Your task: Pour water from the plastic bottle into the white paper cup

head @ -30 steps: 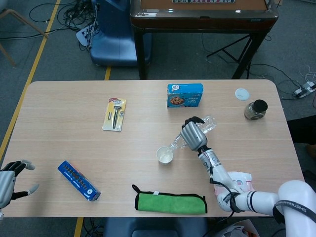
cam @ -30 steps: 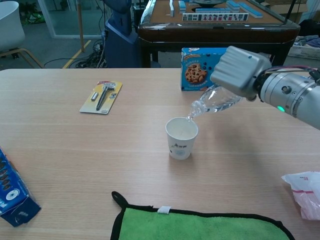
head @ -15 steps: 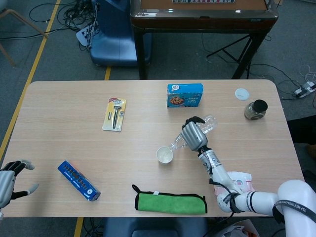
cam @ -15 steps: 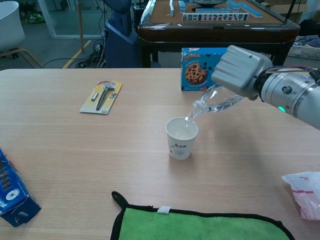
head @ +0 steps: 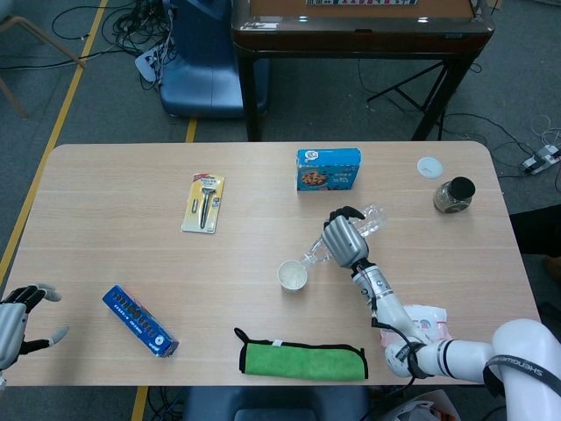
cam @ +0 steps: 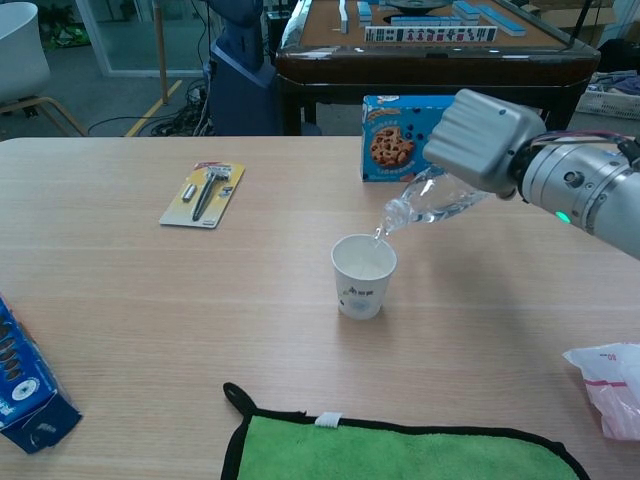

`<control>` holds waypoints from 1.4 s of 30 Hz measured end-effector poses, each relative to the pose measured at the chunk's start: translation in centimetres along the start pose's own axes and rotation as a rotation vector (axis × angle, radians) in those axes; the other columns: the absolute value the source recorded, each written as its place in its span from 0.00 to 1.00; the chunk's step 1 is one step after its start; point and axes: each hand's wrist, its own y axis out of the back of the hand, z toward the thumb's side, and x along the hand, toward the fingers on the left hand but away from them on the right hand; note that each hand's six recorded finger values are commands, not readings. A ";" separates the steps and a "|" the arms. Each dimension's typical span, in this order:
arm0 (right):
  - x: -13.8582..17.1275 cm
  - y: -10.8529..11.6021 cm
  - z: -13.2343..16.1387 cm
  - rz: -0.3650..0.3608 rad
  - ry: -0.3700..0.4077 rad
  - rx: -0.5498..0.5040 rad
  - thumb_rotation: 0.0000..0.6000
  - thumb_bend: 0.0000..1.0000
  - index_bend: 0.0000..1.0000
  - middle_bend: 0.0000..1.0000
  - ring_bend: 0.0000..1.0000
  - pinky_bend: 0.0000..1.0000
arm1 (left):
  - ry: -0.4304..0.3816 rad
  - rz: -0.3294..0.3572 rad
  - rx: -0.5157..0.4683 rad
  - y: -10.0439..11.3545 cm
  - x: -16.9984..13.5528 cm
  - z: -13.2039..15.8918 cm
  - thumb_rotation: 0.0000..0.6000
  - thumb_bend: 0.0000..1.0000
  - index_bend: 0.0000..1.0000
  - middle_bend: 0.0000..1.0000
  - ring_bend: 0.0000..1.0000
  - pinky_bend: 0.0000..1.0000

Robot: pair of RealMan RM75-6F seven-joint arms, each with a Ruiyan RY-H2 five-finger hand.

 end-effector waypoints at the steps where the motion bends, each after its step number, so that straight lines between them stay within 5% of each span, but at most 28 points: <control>1: 0.0 -0.1 0.0 0.005 0.000 -0.015 1.00 0.19 0.64 0.63 0.56 0.60 | 0.000 0.000 0.000 0.0 0.0 0.0 1.00 0.11 0.43 0.34 0.31 0.55; 21: 0.8 -2.7 1.2 0.095 0.011 -0.556 1.00 0.19 0.64 0.63 0.56 0.60 | 0.004 -0.005 0.007 -0.1 0.0 -0.1 1.00 0.11 0.43 0.34 0.31 0.55; 42: 4.5 -9.0 -3.4 -0.081 -0.176 -1.275 1.00 0.19 0.64 0.59 0.54 0.60 | -0.001 -0.031 0.038 -1.2 0.1 0.3 1.00 0.11 0.43 0.34 0.31 0.55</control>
